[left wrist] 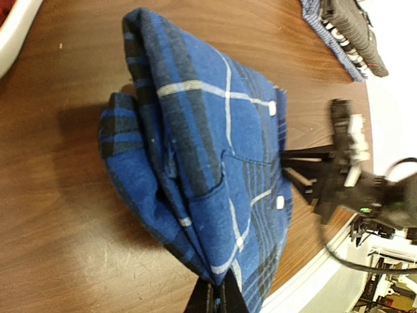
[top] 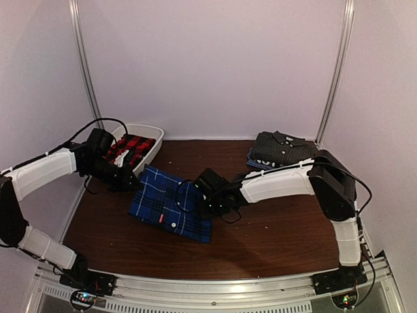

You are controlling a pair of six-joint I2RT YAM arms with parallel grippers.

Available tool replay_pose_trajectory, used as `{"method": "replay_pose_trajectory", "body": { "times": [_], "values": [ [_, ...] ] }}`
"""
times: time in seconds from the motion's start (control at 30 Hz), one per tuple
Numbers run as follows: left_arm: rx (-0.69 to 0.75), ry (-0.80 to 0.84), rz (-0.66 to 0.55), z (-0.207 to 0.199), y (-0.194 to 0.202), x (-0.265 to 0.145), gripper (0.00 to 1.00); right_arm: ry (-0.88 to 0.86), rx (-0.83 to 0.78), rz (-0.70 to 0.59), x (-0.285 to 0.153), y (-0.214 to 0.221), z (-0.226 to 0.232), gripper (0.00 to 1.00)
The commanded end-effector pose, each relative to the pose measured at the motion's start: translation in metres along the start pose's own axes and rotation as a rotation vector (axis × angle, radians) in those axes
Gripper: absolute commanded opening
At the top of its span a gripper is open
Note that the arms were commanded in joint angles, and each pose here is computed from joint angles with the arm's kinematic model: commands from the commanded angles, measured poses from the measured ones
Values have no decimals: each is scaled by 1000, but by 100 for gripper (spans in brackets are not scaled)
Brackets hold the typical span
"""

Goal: Fold and stack the long sleeve shirts
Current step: Turn over the square-folded shirt at the center of the board.

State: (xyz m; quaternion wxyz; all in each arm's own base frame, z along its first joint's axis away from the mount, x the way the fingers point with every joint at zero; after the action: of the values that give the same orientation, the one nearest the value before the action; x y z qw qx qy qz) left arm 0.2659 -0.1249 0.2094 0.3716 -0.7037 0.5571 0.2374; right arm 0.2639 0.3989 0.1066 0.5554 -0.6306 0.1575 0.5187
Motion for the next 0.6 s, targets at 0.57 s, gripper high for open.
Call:
{"method": "replay_pose_trajectory", "body": {
  "times": [0.57],
  "values": [
    [155, 150, -86, -57, -57, -44, 0, -472, 97, -140, 64, -61, 106, 20]
  ]
}}
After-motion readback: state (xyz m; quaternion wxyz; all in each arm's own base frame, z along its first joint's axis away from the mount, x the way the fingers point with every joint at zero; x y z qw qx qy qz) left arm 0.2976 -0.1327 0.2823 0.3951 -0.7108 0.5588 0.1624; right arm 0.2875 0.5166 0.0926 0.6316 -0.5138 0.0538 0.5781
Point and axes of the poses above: each gripper's point midway between its finger pads, its own x axis out along the fingers, its own z axis along the line the jaws close on, y = z × x, the point moved 8 cm from there along -x, back along the fingers, and after that the axes turned 6 degrees about -x, right-handed, at the moved point
